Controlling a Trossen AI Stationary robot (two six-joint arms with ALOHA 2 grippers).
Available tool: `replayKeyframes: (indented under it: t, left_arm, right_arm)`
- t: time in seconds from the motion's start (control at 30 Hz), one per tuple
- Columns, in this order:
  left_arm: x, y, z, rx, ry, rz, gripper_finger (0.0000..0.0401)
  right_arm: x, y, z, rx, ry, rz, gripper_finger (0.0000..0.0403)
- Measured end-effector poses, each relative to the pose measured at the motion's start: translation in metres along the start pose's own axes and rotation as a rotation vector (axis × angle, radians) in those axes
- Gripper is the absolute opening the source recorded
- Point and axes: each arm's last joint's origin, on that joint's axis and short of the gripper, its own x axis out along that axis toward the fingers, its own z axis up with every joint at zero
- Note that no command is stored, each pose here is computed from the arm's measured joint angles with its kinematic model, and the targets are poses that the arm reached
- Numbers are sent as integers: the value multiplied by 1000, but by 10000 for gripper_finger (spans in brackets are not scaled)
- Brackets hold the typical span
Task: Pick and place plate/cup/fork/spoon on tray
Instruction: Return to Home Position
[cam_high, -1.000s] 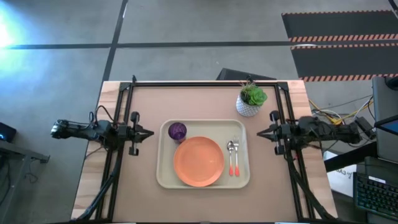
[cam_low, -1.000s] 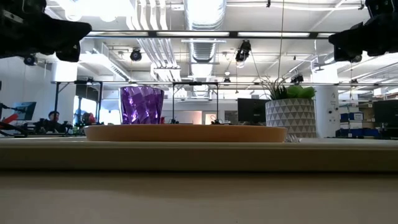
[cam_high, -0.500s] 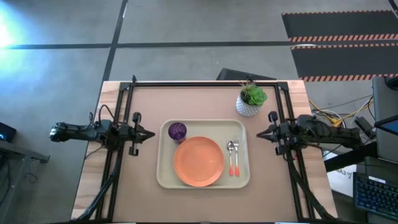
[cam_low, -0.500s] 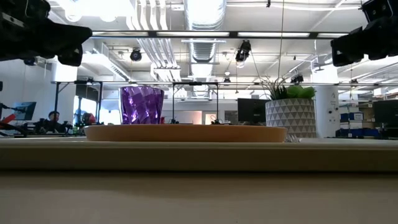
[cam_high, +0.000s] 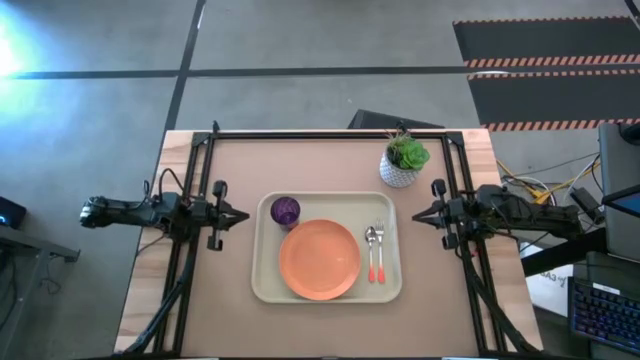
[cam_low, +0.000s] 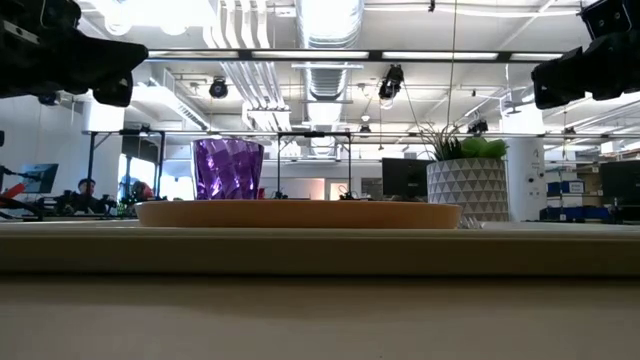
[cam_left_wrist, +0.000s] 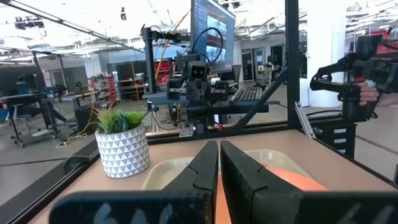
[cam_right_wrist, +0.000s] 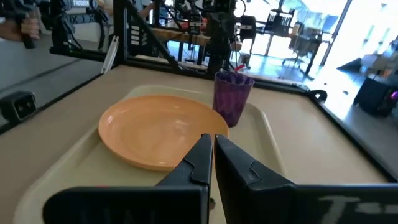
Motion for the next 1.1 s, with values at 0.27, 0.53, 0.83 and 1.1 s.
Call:
replayKeyframes:
  t: [0.27, 0.53, 0.83, 1.1]
  left_arm:
    - [2, -1, -3, 3, 36, -4, 0]
    - [3, -1, -5, 5, 56, -6, 0]
    - [4, -1, -5, 5, 61, -6, 0]
    - [4, -1, -5, 6, 61, -6, 0]
  right_arm:
    - [1, 0, 0, 44, 4, 0, 9]
    - [3, 0, -2, 125, 33, 3, 9]
    - [4, 0, -2, 122, 41, 4, 9]
    - [4, 0, -2, 122, 43, 4, 9]
